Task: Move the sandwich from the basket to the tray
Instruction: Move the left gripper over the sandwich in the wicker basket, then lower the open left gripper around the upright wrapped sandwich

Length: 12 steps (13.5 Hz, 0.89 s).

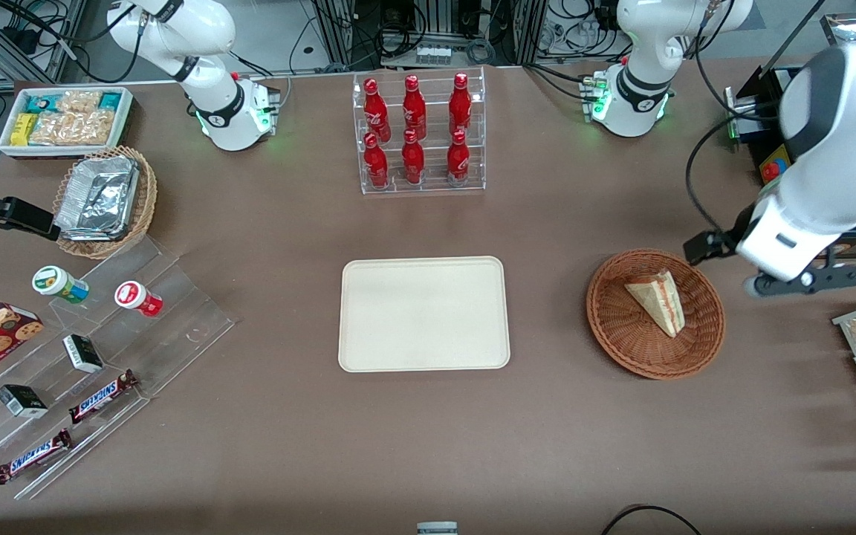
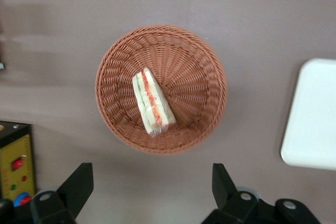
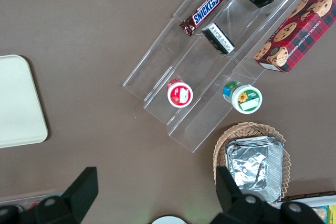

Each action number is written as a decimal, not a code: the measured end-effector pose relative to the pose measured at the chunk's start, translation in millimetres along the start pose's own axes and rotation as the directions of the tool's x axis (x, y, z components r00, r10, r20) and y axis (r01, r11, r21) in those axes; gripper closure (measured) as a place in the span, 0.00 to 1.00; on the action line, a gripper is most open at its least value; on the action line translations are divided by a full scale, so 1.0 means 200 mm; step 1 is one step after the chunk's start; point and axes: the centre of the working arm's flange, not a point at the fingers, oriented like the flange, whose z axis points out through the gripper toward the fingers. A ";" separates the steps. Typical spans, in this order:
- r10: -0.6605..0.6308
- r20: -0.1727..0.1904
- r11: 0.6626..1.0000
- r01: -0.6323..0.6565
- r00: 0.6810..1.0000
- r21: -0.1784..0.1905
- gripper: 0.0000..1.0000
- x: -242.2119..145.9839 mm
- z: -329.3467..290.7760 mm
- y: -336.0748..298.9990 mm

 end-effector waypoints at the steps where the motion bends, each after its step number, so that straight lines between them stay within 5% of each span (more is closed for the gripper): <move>1: -0.043 0.018 0.999 0.043 0.999 0.004 0.00 0.02 0.10 0.01; 7: -0.339 0.036 0.941 0.339 0.940 0.009 0.00 0.19 0.48 0.09; 12: -0.368 0.020 0.930 0.369 0.929 -0.004 0.00 0.16 0.76 0.10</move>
